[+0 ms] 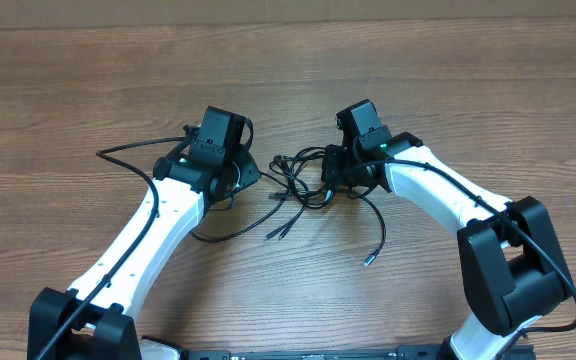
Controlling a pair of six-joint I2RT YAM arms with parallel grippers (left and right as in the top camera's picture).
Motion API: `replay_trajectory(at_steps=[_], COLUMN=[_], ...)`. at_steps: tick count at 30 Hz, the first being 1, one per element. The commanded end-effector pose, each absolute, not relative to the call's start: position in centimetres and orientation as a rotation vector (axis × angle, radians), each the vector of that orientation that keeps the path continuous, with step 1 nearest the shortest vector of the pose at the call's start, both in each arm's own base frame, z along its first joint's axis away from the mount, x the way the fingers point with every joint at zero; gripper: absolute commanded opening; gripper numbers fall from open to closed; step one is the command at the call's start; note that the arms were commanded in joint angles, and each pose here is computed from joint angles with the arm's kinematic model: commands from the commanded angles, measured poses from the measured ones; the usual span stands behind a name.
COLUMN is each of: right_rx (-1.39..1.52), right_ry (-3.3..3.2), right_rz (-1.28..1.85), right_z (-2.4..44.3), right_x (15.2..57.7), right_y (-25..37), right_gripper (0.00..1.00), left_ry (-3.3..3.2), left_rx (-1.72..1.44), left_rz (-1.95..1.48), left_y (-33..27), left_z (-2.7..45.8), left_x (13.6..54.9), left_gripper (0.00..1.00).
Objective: Untangle cables
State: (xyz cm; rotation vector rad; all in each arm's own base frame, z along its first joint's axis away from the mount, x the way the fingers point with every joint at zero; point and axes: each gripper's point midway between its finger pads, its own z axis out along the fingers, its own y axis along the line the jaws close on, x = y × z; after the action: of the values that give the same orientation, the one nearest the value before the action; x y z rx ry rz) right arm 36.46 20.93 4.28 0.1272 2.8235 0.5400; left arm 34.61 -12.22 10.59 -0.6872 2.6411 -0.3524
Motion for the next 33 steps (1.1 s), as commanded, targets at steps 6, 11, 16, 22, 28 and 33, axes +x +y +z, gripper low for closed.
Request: replay_trajectory(at_steps=[6,11,16,22,28,33], right_rx=[0.149,0.149,0.149,0.149,0.149,0.149], right_ry=[2.813,2.813,2.812,2.813,2.812,2.811], right_rz=[0.531,0.531,0.531,0.531,0.531,0.532], right_z=[4.1,4.1,4.1,4.1,4.1,4.1], right_x=[36.8,36.8,36.9,36.8,36.9,36.9], right_y=[20.6,20.6,20.6,20.6,20.6,20.6], right_gripper=[0.04,0.04,0.04,0.04,0.04,0.04], left_ry=[2.660,2.659,2.651,2.659,2.664,2.659], left_rx=[-0.854,-0.936,-0.959,-1.050,-1.076,-1.083], left_rz=[-0.476,-0.522,-0.558,-0.556,-0.540,-0.540], left_y=[-14.0,-14.9,-15.5,-15.5,-14.9,-14.7], left_z=[7.4,4.9,3.2,1.3,0.8,0.8], left_x=[36.1,37.3,38.3,38.4,38.4,38.5], left_gripper=[0.34,0.33,0.35,0.35,0.36,0.36])
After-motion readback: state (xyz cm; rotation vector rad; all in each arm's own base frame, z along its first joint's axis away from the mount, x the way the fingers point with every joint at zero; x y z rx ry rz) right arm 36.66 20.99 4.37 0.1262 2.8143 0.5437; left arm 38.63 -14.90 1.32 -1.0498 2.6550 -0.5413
